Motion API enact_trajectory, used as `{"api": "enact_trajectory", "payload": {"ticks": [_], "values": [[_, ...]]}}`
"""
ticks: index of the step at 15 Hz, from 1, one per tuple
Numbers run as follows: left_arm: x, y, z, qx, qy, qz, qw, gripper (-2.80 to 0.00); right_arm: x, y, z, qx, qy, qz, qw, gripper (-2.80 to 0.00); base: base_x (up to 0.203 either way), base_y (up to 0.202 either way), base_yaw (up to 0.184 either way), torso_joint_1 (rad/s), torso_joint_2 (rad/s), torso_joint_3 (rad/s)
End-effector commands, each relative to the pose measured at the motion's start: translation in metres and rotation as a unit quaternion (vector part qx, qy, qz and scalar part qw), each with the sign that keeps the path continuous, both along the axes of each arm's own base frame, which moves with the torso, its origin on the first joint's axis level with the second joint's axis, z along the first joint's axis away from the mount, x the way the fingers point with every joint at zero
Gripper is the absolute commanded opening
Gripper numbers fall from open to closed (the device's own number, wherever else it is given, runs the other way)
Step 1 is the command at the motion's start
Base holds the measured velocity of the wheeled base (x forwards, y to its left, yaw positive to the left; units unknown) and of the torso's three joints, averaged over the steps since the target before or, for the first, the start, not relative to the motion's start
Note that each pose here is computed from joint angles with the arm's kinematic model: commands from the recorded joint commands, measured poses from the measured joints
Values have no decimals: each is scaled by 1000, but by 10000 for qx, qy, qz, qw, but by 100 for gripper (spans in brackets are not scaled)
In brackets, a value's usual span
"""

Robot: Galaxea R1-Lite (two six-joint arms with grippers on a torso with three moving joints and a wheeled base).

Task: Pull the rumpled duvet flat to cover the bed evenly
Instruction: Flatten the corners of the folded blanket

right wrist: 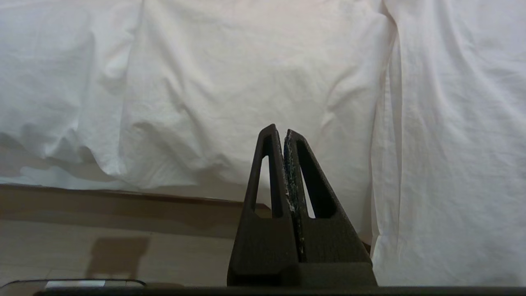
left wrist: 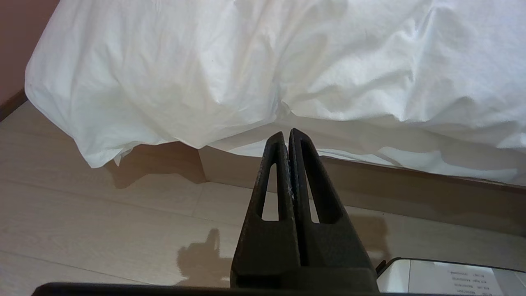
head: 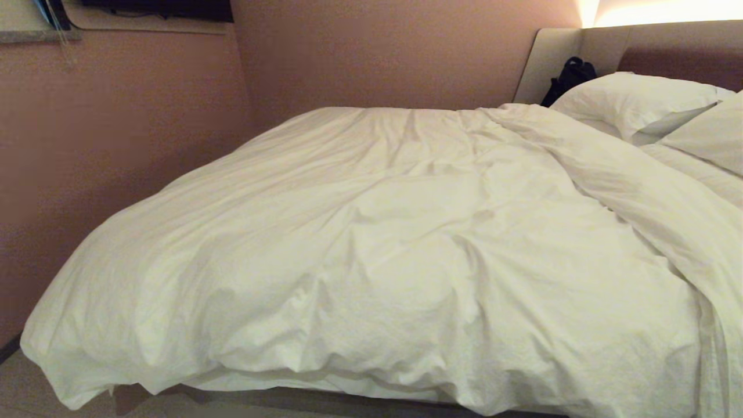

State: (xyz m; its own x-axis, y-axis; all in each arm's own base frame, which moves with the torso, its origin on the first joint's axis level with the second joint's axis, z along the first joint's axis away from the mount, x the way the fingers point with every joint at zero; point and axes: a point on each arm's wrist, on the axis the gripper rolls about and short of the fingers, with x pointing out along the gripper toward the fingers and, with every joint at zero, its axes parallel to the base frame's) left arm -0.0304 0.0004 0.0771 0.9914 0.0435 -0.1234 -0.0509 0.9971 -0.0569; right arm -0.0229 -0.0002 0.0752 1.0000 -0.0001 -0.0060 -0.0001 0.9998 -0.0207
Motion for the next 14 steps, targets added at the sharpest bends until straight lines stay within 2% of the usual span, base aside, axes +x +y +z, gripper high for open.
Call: {"api": "enact_trajectory", "payload": {"ticks": [1, 6, 9, 11, 14], "values": [[0, 0, 0, 1, 2, 4, 10000, -280, 0, 0, 0, -4, 9, 8, 10000, -280, 0, 0, 0, 0, 0, 0], [0, 0, 0, 1, 2, 4, 10000, -280, -1, 0, 4, -18, -53, 16, 10000, -280, 0, 0, 0, 0, 0, 0], [0, 0, 0, 1, 2, 4, 10000, -280, -14, 1, 38, 200, -215, 268, 9992, -280, 0, 0, 0, 0, 0, 0], [0, 0, 0, 1, 2, 4, 10000, -280, -16, 3, 63, 386, 177, 685, 9967, -280, 0, 0, 0, 0, 0, 0], [0, 0, 0, 1, 2, 4, 10000, -280, 15, 5, 88, 622, 1015, 1025, 9876, -280, 0, 0, 0, 0, 0, 0]]}}
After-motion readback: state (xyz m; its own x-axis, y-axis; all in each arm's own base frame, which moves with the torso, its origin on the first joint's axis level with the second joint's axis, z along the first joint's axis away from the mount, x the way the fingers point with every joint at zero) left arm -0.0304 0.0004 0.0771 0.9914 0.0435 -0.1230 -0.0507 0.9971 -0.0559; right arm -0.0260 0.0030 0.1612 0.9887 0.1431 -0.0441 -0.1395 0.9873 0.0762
